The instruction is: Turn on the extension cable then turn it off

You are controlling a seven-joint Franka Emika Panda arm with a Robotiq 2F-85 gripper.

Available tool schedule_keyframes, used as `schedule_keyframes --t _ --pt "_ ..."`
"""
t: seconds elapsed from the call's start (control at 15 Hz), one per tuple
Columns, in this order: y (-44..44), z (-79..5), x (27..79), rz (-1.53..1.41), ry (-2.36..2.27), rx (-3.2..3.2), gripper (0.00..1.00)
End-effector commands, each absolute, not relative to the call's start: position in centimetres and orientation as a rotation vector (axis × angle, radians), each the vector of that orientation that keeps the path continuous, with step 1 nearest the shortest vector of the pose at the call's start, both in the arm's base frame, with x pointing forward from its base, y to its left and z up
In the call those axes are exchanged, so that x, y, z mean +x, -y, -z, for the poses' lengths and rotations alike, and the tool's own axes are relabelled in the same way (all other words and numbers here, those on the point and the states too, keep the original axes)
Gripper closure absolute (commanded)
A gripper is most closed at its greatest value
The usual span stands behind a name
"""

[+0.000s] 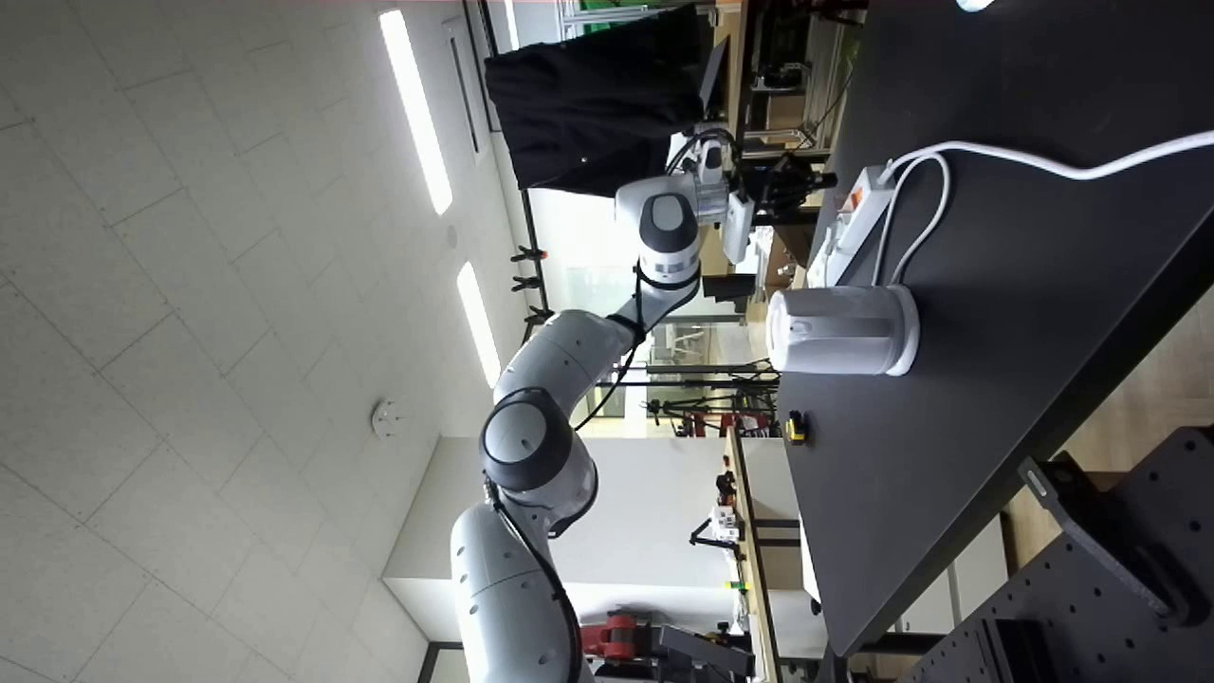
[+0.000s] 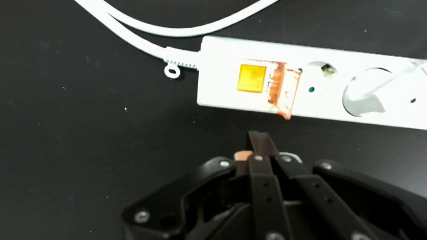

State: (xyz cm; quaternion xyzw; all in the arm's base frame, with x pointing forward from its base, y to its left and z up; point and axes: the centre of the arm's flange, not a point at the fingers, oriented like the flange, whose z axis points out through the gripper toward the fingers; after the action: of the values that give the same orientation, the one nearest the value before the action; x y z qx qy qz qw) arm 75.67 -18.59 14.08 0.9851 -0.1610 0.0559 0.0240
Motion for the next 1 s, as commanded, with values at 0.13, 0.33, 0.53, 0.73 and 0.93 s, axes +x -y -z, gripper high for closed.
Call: schedule_keyframes --t 0.13,0.33,0.53,0.73,0.93 --pt "17.2 -15.9 67.8 -0.185 0.506 3.033 1.0" --pt "17.1 -15.8 66.4 -0.176 0.511 3.034 1.0" --pt "17.1 -15.4 65.2 -0.201 0.518 3.03 1.0" --pt "17.0 -14.9 64.1 -0.245 0.529 3.026 1.0" --pt "16.9 -14.5 63.7 -0.306 0.529 3.018 1.0"
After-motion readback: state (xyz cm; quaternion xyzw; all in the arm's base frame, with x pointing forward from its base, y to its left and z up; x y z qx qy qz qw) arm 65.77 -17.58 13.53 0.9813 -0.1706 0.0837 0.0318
